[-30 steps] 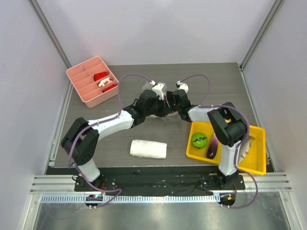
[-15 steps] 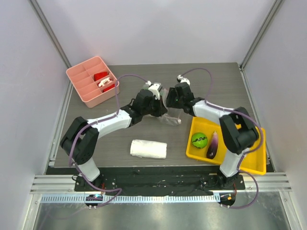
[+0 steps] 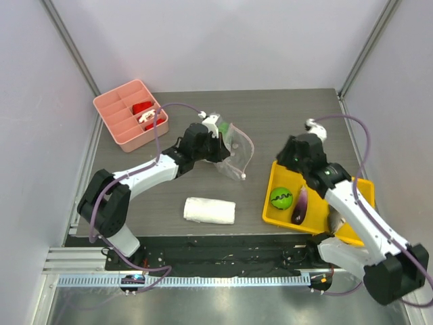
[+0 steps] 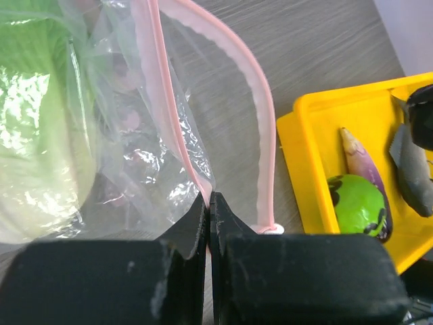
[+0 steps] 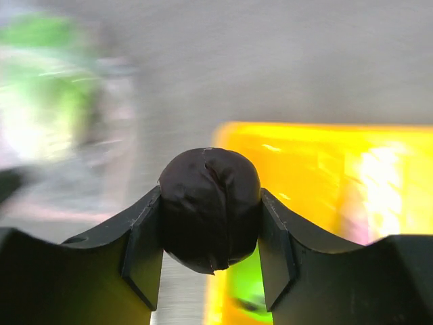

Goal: Open the zip-top bag and remove the fake food

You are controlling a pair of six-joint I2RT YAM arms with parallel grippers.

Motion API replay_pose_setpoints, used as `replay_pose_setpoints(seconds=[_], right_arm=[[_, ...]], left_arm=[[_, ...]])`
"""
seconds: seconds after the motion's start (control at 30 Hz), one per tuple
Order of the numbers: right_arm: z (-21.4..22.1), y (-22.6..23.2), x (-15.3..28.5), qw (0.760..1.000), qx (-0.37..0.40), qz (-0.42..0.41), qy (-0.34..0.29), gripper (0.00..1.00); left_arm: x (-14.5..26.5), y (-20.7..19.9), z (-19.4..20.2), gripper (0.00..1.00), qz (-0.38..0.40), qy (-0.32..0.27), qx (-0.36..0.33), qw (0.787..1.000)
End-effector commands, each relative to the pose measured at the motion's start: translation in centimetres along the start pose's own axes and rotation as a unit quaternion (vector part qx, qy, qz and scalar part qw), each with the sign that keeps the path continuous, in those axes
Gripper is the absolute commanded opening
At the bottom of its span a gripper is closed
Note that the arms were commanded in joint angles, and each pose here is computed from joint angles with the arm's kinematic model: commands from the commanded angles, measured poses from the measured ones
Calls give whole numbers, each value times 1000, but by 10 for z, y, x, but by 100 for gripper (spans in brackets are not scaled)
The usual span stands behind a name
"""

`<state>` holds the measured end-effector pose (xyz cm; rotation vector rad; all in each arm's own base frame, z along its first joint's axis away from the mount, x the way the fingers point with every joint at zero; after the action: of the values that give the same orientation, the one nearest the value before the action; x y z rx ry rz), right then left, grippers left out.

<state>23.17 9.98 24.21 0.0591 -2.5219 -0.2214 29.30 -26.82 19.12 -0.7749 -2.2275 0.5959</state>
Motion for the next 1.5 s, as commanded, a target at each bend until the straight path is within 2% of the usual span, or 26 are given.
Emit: replay_pose_setpoints(seconds=[0.0,0.17,0.2,0.27,0.3,0.33,0.43,0.53,0.57,0.63,0.67,0.73,0.77,0.83,0.87,0.9,0.97,1.1,1.23,1.47], right_arm=[[56,-65,14,982,-44,168,68,33],[61,-69,33,978,-113,175,31,50],[63,-70,36,977,-117,177,34,64],[69,-70,42,975,-129,176,47,78],[71,-69,45,976,-131,166,45,95],[71,-68,47,978,-131,155,47,100],[59,-64,58,983,-128,130,24,100],[40,-57,60,993,-86,86,-5,99],[29,-45,57,997,-65,25,-21,98],[19,-29,42,998,-51,-27,-4,86],[12,-8,40,995,-52,-81,-10,83],[1,20,33,991,-44,-128,-23,79],[-7,42,34,986,-36,-154,-56,79],[-17,61,31,982,-49,-167,-73,69],[-17,72,18,981,-54,-174,-63,61],[-21,82,13,979,-74,-185,-52,48],[-16,93,-13,980,-78,-180,-21,35],[-13,112,-44,977,-101,-189,6,22],[3,130,-68,968,-104,-226,41,20],[8,146,-101,962,-90,-259,18,22]], left_arm=[[17,-17,-9,0,56,-8,-24,998],[25,-27,-16,0,77,-15,-29,997],[27,-29,-18,0,79,-17,-32,996],[30,-31,-20,0,79,-18,-35,996],[32,-32,-21,0,83,-18,-36,996],[34,-34,-23,0,86,-22,-38,995],[37,-36,-25,0,93,-24,-40,995],[39,-40,-25,0,105,-21,-41,993],[40,-42,-25,0,112,-21,-43,993],[41,-44,-26,0,119,-20,-40,992],[41,-46,-26,0,124,-21,-40,991],[41,-47,-26,0,131,-17,-39,990],[41,-48,-27,0,132,-16,-39,990],[43,-49,-28,0,132,-19,-40,990],[44,-50,-29,0,132,-21,-39,990],[46,-53,-30,0,135,-24,-40,990],[48,-54,-31,0,136,-26,-43,989],[54,-57,-32,0,139,-30,-44,989],[58,-65,-35,0,149,-36,-48,987],[48,-97,-27,0,195,-17,-55,979]])
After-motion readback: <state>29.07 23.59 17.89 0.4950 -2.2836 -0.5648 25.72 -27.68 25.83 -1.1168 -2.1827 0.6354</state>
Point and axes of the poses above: each gripper's point midway between its finger pads, its own x axis back along the fingers, its own y axis along the line the jaws close on, z = x × y, the point moved 9 cm from there along x, back along the fingers, and after that the axes turned 12 degrees about x, right-handed, at the moved point
